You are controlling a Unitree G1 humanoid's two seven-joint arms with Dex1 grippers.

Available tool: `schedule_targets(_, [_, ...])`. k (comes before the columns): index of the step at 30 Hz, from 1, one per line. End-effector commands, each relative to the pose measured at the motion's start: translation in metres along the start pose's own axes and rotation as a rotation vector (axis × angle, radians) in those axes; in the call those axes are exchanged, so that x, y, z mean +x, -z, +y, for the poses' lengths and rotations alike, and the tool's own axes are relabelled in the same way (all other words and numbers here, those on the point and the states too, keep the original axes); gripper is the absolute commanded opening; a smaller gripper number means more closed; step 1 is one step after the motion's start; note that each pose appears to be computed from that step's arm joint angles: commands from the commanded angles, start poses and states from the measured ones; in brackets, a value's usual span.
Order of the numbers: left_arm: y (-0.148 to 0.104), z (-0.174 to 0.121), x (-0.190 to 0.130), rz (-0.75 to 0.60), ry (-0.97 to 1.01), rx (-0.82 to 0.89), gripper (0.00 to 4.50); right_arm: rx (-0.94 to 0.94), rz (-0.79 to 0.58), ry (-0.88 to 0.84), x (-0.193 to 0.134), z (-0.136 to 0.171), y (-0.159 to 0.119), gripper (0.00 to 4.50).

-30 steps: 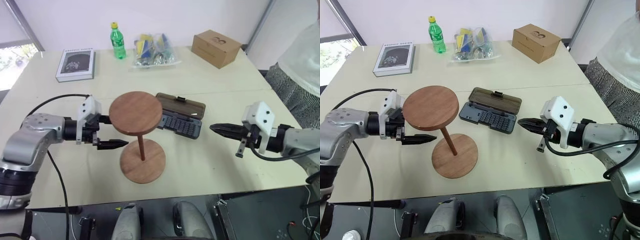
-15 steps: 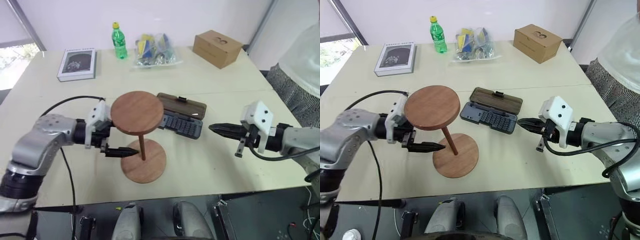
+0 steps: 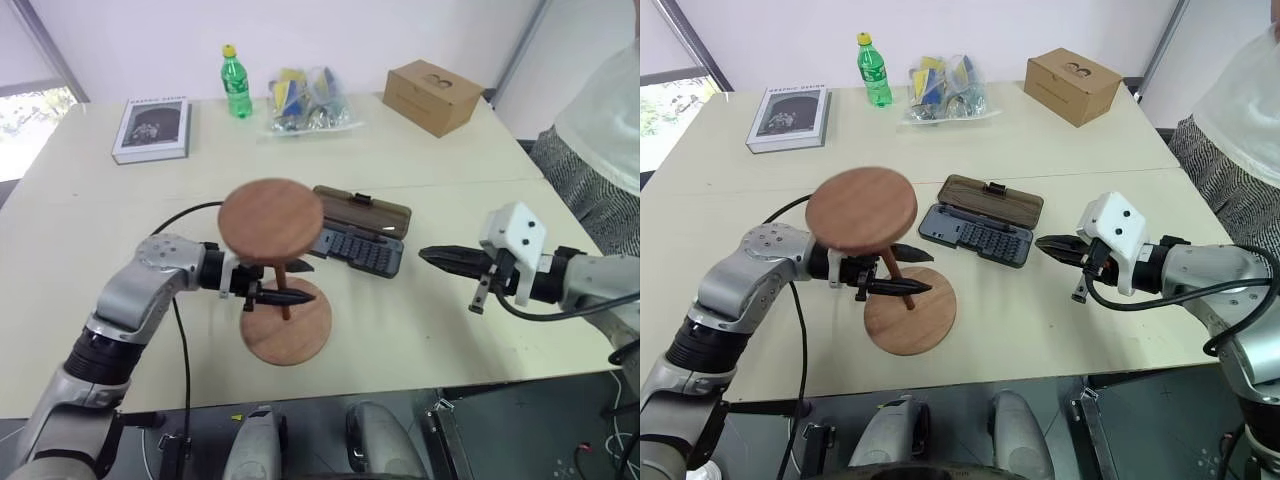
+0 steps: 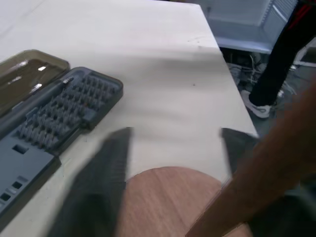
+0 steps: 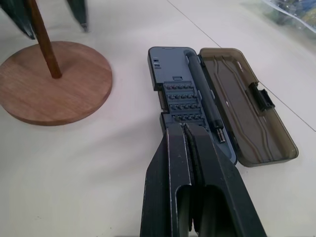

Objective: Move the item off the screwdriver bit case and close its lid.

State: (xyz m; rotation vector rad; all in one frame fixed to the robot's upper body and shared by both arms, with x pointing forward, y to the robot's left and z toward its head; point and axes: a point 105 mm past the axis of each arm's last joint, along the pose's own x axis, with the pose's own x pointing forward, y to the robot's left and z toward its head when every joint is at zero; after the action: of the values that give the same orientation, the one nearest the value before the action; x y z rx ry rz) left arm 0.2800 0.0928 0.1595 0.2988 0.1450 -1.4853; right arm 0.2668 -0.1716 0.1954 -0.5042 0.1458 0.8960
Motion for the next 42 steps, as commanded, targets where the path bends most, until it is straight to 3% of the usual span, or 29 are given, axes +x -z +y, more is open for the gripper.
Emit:
schedule_targets(1, [-0.009,0.002,-0.005,-0.004,-0.014,0.046,0.47,-0.049,-0.019,0.016,-0.003,0.001,-0.01,0.0])
schedule_targets(2, [-0.009,0.003,-0.006,-0.003,-0.017,0.046,0.04,-0.049,-0.019,0.017,-0.002,0.001,-0.01,0.0])
schedule_targets(9, [-0.017,0.006,-0.01,-0.025,-0.064,0.054,0.09,-0.047,-0.021,0.011,0.0,0.002,-0.008,0.0])
schedule_targets(12, [-0.023,0.022,-0.026,-0.038,-0.205,0.068,0.09,-0.045,-0.025,0.006,0.002,0.003,-0.009,0.0])
schedule_targets(15, [-0.022,0.052,-0.062,-0.027,-0.468,0.082,0.09,-0.043,-0.032,-0.002,0.005,0.004,-0.008,0.0])
schedule_targets(23, [0.021,0.1,-0.174,0.091,-1.23,0.091,0.09,-0.051,-0.055,-0.05,0.017,0.003,-0.008,0.0])
schedule_targets(31, [0.064,0.094,-0.268,0.078,-1.88,-0.042,0.09,-0.072,-0.081,-0.098,0.029,0.002,-0.011,0.0])
schedule_targets(36, [0.091,0.079,-0.288,0.025,-2.064,-0.172,0.09,-0.074,-0.081,-0.101,0.03,0.003,-0.011,0.0])
schedule_targets(42, [0.121,0.074,-0.283,-0.053,-2.111,-0.367,0.09,-0.072,-0.081,-0.095,0.031,0.005,-0.01,0.0])
